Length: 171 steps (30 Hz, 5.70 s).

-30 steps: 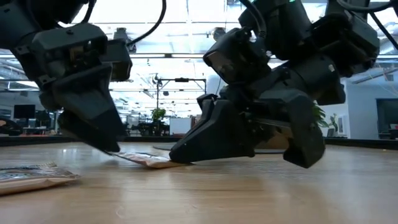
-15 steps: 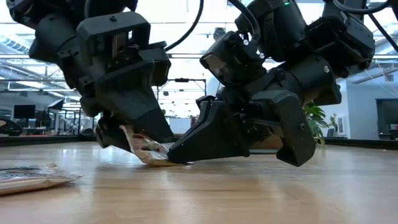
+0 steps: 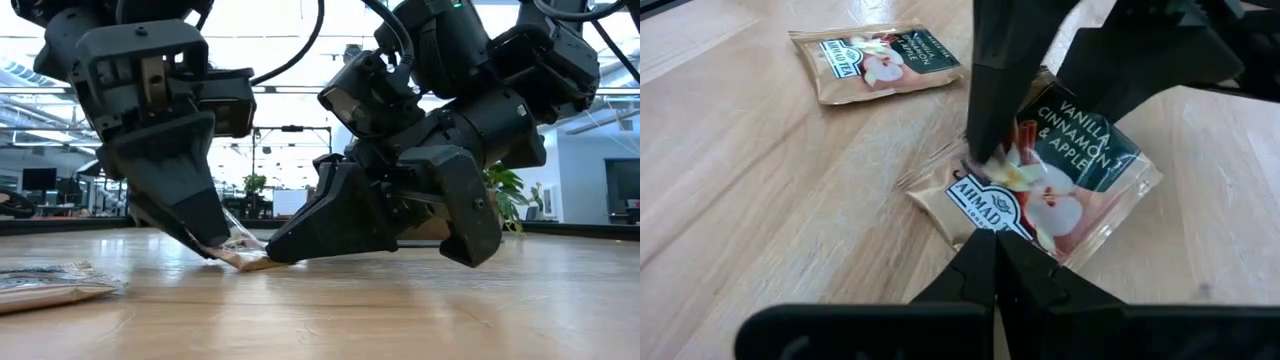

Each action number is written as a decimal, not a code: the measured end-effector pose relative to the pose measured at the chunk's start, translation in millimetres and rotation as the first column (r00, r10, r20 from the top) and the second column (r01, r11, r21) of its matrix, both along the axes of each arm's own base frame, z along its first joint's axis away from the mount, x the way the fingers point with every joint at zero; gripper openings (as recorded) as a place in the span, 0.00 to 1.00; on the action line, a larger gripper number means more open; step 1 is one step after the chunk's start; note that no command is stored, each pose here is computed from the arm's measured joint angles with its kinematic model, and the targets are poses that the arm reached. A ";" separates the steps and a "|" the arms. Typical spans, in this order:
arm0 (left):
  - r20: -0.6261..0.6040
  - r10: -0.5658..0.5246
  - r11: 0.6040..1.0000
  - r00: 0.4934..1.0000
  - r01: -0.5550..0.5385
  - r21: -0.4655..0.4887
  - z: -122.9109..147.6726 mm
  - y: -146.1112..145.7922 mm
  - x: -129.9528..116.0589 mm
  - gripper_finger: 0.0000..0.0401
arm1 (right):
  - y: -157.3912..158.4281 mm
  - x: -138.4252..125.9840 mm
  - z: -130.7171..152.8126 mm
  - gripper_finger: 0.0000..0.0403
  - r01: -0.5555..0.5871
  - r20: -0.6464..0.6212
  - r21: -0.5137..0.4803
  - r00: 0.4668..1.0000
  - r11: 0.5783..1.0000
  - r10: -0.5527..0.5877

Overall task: Pick & Place Tea
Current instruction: Put the top brown tea packet into the left section of the wooden organizer

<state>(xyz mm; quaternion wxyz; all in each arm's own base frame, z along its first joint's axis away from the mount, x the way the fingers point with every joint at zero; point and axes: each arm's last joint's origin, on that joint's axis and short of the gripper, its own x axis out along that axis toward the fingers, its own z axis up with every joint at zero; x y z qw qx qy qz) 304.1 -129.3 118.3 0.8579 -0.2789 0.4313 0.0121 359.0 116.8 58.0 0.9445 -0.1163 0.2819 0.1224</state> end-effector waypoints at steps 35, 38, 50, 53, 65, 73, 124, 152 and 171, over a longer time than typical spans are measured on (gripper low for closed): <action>0.174 -0.274 0.809 0.946 0.129 0.573 101.4 -61.7 -0.4 0.01 | 6.5 -37.5 145.2 0.48 -0.071 0.192 0.407 0.981 0.910 -0.009; 0.178 -0.272 0.793 0.946 0.115 0.598 103.0 -61.2 0.8 0.02 | -1.9 -31.6 137.5 0.52 -0.041 0.164 0.436 0.986 0.899 -0.035; 0.157 -0.246 0.784 0.956 0.101 0.613 101.9 -49.4 6.4 0.03 | -19.5 -24.6 141.1 0.50 -0.063 0.194 0.469 0.981 0.881 -0.033; 0.156 -0.241 0.782 0.958 0.096 0.616 102.0 -46.4 8.2 0.01 | -23.7 -22.7 136.8 0.49 -0.035 0.167 0.480 0.985 0.877 -0.053; 0.176 -0.240 0.769 0.955 0.076 0.635 104.5 -36.0 16.6 0.03 | -28.9 -17.9 125.6 0.36 0.020 0.154 0.435 0.983 0.900 -0.096; 0.169 -0.232 0.767 0.958 0.074 0.637 103.8 -35.1 16.2 0.02 | -27.5 -18.2 125.6 0.03 0.019 0.194 0.343 0.977 0.939 -0.091; 0.178 -0.194 0.843 0.965 0.071 0.534 108.3 -0.9 31.8 0.03 | -23.7 -54.7 97.8 0.01 0.044 0.403 0.005 0.914 0.999 -0.042; -0.026 -0.277 0.733 0.960 0.229 0.641 133.2 134.9 25.5 0.01 | -12.2 -105.4 73.3 0.49 0.066 0.150 0.372 0.980 0.926 -0.130; -0.306 -0.291 0.758 0.906 0.414 0.503 125.1 192.7 103.6 0.00 | -46.1 -158.7 53.1 0.28 0.024 0.284 0.418 0.946 0.908 -0.156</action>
